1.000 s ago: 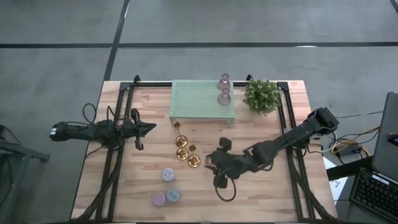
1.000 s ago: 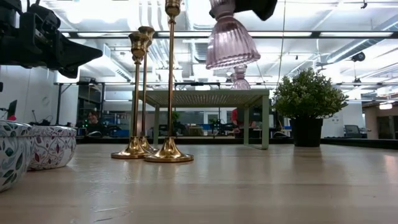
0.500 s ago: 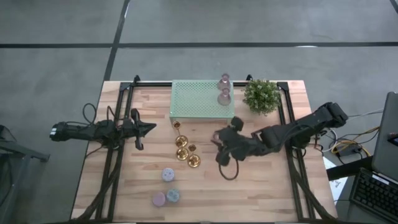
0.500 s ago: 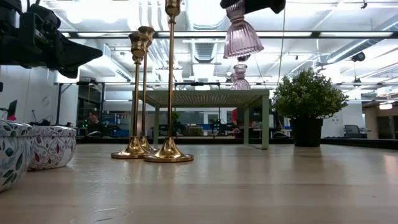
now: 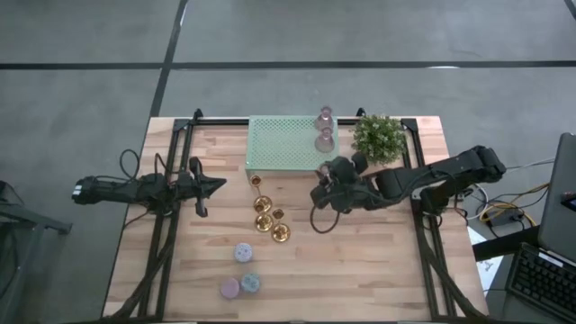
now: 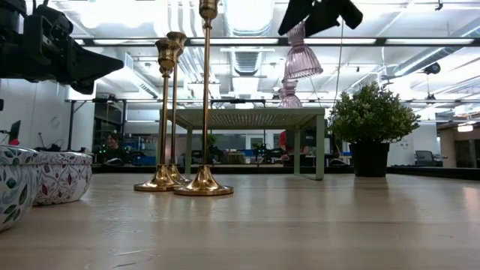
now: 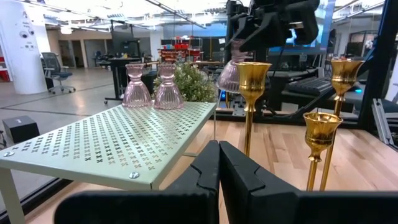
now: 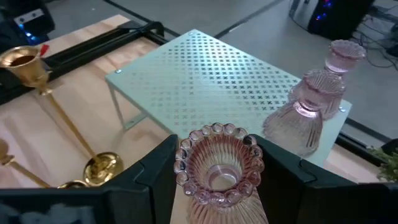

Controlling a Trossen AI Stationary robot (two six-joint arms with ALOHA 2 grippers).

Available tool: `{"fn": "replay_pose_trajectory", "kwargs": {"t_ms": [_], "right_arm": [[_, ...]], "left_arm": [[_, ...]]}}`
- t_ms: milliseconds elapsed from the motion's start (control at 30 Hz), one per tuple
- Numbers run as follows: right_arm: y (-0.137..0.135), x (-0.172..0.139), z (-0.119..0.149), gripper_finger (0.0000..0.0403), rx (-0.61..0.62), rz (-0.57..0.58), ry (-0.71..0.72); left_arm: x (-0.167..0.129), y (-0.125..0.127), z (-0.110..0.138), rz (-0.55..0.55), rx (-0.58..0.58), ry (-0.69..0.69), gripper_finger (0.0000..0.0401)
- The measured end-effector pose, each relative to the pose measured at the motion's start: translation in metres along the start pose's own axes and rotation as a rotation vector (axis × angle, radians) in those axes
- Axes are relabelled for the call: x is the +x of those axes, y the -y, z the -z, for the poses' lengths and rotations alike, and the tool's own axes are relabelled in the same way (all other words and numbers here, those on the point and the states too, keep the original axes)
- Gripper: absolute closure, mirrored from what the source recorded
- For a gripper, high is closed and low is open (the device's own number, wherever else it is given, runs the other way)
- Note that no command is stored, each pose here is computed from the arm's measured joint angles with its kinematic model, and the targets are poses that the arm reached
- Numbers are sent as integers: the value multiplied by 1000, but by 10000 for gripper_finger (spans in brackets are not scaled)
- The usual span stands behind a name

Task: Pick & Place candle stick holders
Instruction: Put the light purple glass candle holder on the shelf aligned with the other glass candle holder

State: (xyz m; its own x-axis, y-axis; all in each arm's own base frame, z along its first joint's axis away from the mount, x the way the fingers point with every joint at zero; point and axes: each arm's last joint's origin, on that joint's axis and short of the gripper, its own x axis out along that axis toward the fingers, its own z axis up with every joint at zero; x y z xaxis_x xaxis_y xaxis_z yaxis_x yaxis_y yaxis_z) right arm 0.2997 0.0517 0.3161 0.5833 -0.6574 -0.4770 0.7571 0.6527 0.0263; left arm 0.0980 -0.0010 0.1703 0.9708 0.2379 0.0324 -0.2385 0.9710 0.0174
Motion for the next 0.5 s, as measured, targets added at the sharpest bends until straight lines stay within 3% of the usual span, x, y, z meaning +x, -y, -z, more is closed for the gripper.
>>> {"fn": "replay_pose_trajectory", "kwargs": {"t_ms": [267, 500], "right_arm": [[9, 12, 8, 233, -30, 43, -20], [22, 8, 25, 230, 15, 45, -27]], "left_arm": [[0, 0, 0, 0, 0, 0, 391], [0, 0, 0, 0, 0, 0, 391]]}}
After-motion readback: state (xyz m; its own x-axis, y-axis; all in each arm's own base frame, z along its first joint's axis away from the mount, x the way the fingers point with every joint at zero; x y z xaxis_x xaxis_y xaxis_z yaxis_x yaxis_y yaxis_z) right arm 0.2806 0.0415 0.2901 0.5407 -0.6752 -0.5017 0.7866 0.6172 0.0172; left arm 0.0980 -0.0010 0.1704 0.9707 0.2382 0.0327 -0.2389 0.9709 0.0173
